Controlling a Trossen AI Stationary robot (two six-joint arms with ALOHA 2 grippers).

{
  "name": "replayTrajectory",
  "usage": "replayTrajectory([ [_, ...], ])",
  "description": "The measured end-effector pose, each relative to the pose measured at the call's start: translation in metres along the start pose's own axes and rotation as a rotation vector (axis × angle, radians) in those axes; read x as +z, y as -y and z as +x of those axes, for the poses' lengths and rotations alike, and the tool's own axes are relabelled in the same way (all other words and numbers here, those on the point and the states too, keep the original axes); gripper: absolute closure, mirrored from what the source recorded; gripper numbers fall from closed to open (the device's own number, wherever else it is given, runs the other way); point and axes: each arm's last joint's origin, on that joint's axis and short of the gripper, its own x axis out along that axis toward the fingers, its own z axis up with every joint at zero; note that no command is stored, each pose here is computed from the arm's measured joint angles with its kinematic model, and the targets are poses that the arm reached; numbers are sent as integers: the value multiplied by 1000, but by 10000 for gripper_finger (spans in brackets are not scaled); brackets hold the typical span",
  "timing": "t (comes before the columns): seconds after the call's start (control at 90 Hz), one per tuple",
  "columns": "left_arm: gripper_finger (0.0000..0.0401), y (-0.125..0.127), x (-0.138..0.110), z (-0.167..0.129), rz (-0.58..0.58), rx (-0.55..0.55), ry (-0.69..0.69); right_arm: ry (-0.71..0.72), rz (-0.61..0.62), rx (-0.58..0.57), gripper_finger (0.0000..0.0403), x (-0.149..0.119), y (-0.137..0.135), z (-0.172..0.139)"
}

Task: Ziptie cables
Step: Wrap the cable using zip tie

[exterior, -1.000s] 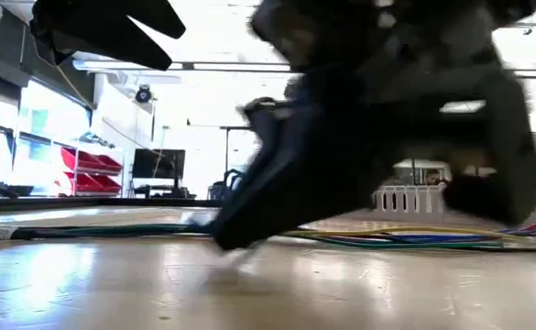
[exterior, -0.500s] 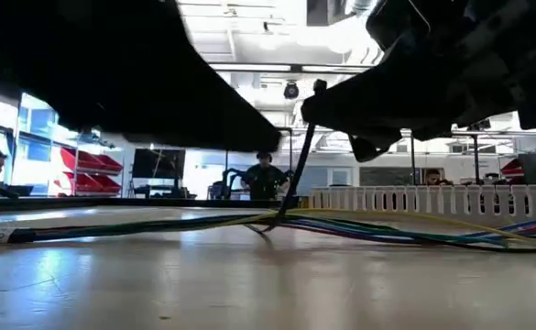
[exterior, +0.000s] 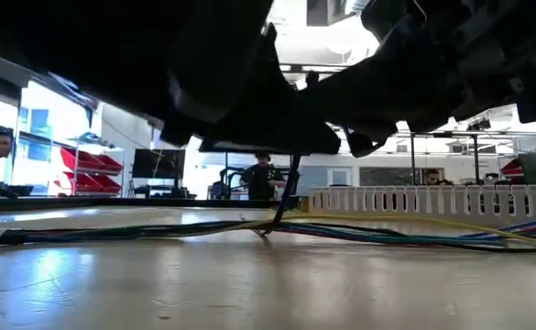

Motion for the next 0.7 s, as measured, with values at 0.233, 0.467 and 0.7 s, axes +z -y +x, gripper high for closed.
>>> replayTrajectory([
  [0.233, 356, 6, -1, -10, -1, 15, 18, -6, 1, -2, 403, -1, 0, 0],
  [0.467, 393, 3, 0, -5, -8, 25, 13, -3, -2, -19, 403, -1, -3, -1],
  [0.7, 365, 0, -1, -2, -21, 38, 3, -2, 9, -25, 403, -1, -3, -1],
])
